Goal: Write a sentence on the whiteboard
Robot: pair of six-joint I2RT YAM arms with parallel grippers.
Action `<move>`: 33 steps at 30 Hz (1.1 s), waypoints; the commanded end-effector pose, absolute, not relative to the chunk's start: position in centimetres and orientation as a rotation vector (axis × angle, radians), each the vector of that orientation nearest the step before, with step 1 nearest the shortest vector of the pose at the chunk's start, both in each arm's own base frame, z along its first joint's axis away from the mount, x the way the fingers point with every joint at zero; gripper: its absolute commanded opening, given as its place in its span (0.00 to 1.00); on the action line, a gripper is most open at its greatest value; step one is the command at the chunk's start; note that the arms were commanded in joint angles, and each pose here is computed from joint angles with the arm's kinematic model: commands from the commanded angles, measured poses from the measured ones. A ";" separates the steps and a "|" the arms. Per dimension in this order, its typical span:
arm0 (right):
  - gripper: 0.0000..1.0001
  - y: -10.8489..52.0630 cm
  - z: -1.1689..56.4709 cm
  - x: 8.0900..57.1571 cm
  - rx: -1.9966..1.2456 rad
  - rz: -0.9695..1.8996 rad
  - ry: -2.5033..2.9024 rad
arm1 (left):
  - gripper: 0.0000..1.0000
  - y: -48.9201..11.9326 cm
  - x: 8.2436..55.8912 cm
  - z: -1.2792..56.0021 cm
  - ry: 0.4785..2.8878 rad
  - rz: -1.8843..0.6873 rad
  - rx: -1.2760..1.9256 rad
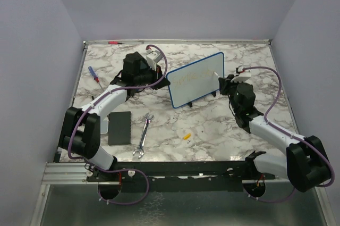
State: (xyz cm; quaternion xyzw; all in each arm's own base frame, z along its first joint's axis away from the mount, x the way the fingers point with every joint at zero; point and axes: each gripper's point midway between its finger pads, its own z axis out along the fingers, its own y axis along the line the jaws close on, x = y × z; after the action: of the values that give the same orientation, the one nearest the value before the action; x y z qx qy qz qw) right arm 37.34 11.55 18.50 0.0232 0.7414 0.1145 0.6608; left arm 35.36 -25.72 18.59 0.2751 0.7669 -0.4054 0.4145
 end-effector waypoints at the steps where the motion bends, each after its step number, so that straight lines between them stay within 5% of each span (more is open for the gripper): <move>1: 0.01 11.0 16.8 37.1 0.075 0.233 1.722 | 0.00 -25.8 34.6 18.7 1.927 -1.019 0.710; 33: 0.01 9.9 20.6 37.1 0.131 0.218 1.611 | 0.00 -25.8 34.6 18.7 1.926 -1.017 0.708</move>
State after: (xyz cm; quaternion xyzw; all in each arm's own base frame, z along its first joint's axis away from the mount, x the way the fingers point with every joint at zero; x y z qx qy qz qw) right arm 37.35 10.05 17.88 0.0555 0.7437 0.0861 0.6607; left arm 35.33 -25.73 18.58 0.2752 0.7670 -0.4056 0.4140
